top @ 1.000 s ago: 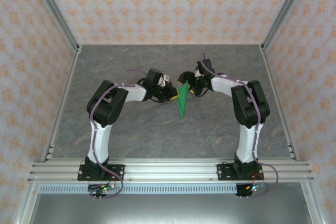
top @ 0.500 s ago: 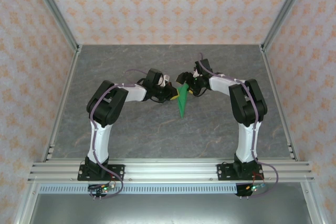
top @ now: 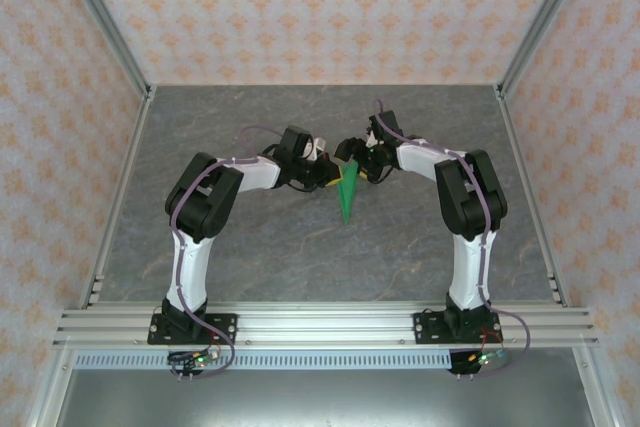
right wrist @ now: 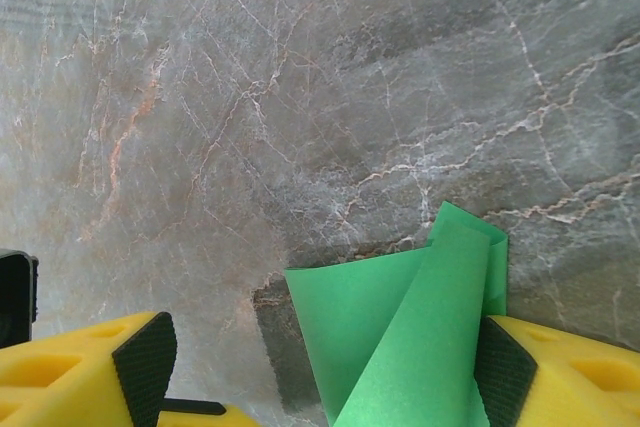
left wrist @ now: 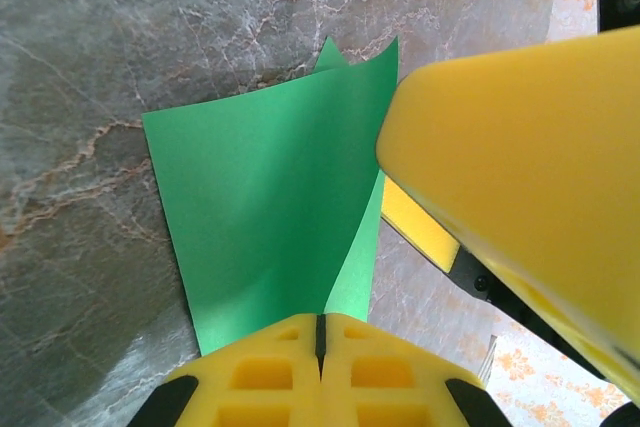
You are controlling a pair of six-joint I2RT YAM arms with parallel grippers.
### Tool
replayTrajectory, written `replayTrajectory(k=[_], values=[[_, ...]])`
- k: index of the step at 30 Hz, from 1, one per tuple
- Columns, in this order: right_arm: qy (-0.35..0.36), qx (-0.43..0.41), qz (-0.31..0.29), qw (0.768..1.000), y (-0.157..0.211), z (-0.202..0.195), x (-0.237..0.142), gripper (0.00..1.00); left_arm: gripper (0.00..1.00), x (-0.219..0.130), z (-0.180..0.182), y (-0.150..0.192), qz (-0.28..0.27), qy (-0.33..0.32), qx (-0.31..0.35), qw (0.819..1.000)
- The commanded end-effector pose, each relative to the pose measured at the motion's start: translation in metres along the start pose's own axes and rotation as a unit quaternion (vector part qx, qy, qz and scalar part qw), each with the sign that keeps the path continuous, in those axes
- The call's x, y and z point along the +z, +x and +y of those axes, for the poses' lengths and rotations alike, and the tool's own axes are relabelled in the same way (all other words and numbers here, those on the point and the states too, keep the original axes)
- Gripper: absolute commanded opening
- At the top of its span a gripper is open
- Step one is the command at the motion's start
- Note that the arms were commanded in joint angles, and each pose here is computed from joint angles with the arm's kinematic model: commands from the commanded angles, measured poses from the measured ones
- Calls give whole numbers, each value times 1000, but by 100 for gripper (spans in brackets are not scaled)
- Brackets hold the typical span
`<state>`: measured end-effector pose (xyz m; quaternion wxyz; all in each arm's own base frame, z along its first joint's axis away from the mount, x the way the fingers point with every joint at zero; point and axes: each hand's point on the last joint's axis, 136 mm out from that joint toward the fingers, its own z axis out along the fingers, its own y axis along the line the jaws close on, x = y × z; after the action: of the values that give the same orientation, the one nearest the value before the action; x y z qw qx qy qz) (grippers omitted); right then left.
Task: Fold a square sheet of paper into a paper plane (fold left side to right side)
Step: Fold the wing for the fifth time at the center of the table.
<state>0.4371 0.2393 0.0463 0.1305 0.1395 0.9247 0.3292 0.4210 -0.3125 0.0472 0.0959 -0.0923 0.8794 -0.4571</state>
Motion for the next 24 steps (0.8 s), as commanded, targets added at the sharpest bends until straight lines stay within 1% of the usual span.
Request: replayTrajectory(k=[1, 11, 19, 24], values=[[46, 9, 28, 998, 16, -24, 11, 82, 0, 5, 10, -3, -3, -23, 5, 1000], [45, 8, 31, 998, 17, -23, 12, 82, 0, 9, 27, 1, 2, -46, 0, 999], [46, 6, 34, 998, 19, -23, 13, 82, 0, 12, 35, 0, 2, -52, -4, 999], [27, -2, 25, 999, 15, -11, 7, 82, 0, 15, 44, 4, 6, -62, -10, 998]])
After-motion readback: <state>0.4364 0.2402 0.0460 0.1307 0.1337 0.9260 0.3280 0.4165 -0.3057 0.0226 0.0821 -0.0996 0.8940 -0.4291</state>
